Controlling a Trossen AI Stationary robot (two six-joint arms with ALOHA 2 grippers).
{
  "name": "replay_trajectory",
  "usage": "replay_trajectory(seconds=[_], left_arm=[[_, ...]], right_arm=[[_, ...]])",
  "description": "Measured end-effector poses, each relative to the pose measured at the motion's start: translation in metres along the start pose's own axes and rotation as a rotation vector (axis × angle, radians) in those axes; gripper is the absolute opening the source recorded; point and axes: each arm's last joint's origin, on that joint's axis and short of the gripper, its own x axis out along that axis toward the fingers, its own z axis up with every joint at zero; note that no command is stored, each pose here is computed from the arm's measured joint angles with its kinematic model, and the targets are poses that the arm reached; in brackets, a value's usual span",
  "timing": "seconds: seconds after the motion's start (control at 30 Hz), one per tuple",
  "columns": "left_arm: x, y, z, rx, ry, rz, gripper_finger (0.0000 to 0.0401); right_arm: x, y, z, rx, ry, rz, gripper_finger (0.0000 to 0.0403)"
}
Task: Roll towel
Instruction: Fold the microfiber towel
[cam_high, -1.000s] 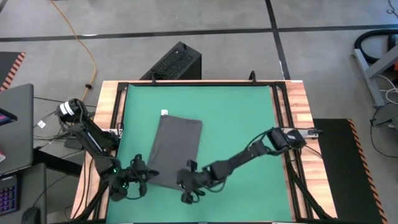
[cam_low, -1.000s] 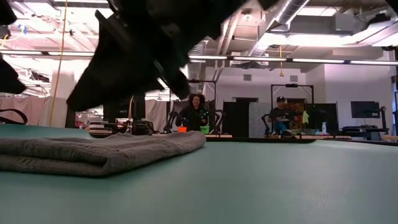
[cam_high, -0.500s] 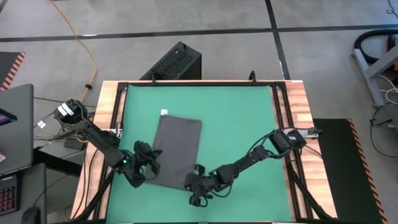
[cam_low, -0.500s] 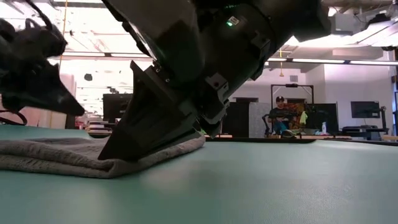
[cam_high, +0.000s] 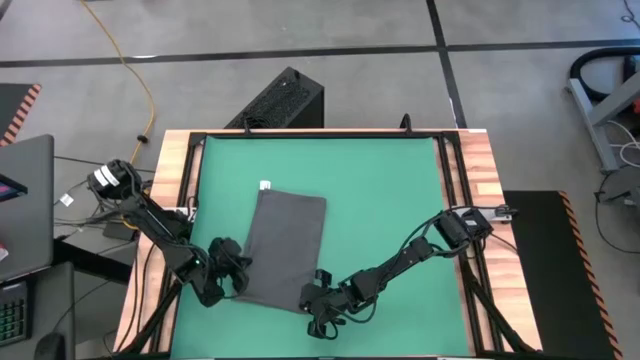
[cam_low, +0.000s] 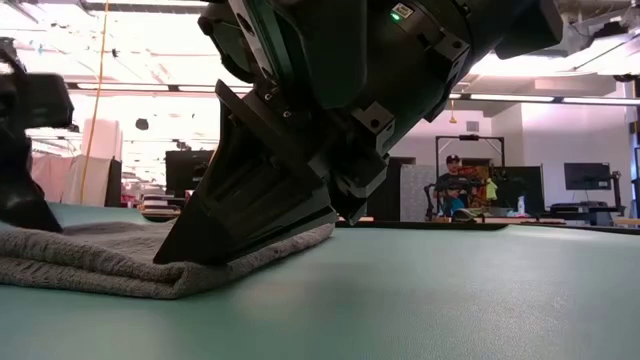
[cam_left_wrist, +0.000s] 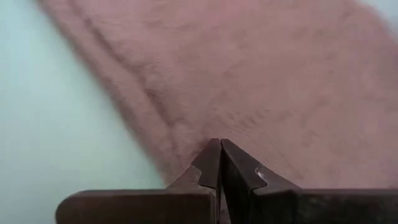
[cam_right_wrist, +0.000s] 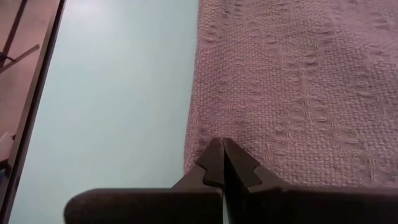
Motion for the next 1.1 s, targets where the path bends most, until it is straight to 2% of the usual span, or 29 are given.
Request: replay_trajectory(seconds=[0.17,0.27,0.33,0.43,0.53,0.67,0.87,1.1], left_arm=[[-0.001,0.009,-0.001,-0.047,-0.026,0.068,0.0000],[-0.003,0.007,0.003,-0.086,-0.102,0.058,0.0000],[-0.006,-0.002,0.007,-0.100,-0.146,0.027,0.0000],[-0.009,-0.010,0.011,-0.066,-0.202,0.007,0.0000],[-0.005,-0.005,0.012,-0.047,-0.222,0.035,0.0000],[0.005,0.009,0.006,-0.049,-0.184,0.099,0.0000],[0.016,0.016,-0.006,-0.070,-0.127,0.163,0.0000],[0.007,0.005,-0.006,-0.086,-0.080,0.125,0.0000]], right_arm=[[0.000,0.000,-0.001,0.020,0.007,0.005,0.0015],[0.000,0.001,-0.001,0.025,0.007,0.006,0.0016],[0.000,0.001,-0.001,0.027,0.007,0.006,0.0016],[0.000,0.000,-0.001,0.030,0.008,0.006,0.0016],[0.000,0.000,-0.001,0.033,0.008,0.006,0.0017],[0.000,0.000,-0.001,0.035,0.009,0.006,0.0017],[0.000,0.000,-0.001,0.043,0.009,0.005,0.0017],[-0.001,0.000,-0.001,0.067,0.017,0.003,0.0017]])
